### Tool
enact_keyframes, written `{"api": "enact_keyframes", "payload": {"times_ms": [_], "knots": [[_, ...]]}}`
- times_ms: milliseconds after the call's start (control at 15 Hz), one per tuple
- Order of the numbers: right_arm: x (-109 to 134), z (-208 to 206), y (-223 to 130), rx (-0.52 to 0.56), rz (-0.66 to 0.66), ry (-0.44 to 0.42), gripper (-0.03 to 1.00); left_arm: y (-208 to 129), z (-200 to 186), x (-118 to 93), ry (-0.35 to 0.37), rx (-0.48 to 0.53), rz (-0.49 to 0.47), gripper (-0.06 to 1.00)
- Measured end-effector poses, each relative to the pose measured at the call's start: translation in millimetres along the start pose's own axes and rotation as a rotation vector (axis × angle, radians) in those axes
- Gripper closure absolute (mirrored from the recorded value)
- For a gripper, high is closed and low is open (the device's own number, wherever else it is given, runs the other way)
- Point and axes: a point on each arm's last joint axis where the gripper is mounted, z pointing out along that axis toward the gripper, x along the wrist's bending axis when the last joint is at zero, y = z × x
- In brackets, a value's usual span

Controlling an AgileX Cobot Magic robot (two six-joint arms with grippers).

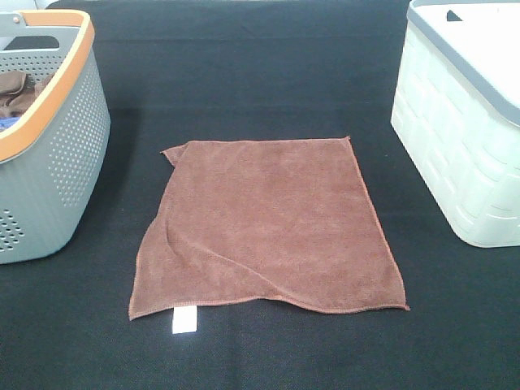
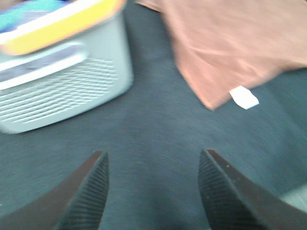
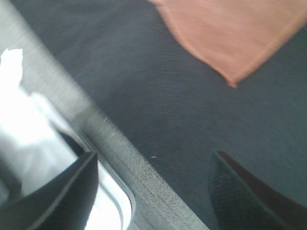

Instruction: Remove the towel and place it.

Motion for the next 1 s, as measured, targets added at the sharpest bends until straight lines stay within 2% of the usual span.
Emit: {"api": "enact_keyframes", "payload": {"times_ms": [133, 267, 533, 667, 1000], "knots": [[-10.8, -3.5, -2.3, -0.022, 0.164, -0.129, 0.34, -4.4, -8.0, -1.3, 0.082, -0.061, -0.033, 0.4], [-17.0, -17.0, -12.0, -0.112, 0.339, -0.309, 0.34, -10.4, -17.1, -5.1, 0.137, -0.134, -0.043, 0.4], [-3.0, -38.8, -30.7, -0.305, 0.447, -0.521, 0.34, -11.3, -18.4, -6.0, 0.14, -0.146, -0.043, 0.4], [7.0, -44.9, -39.0, -0.387, 0.461, -0.597, 0.34, -11.3, -18.4, -6.0, 0.14, -0.146, -0.043, 0.4], [8.0, -45.1, -39.1, -0.396, 0.462, -0.594, 0.34, -11.3, -18.4, -6.0, 0.14, -0.146, -0.043, 0.4]]}}
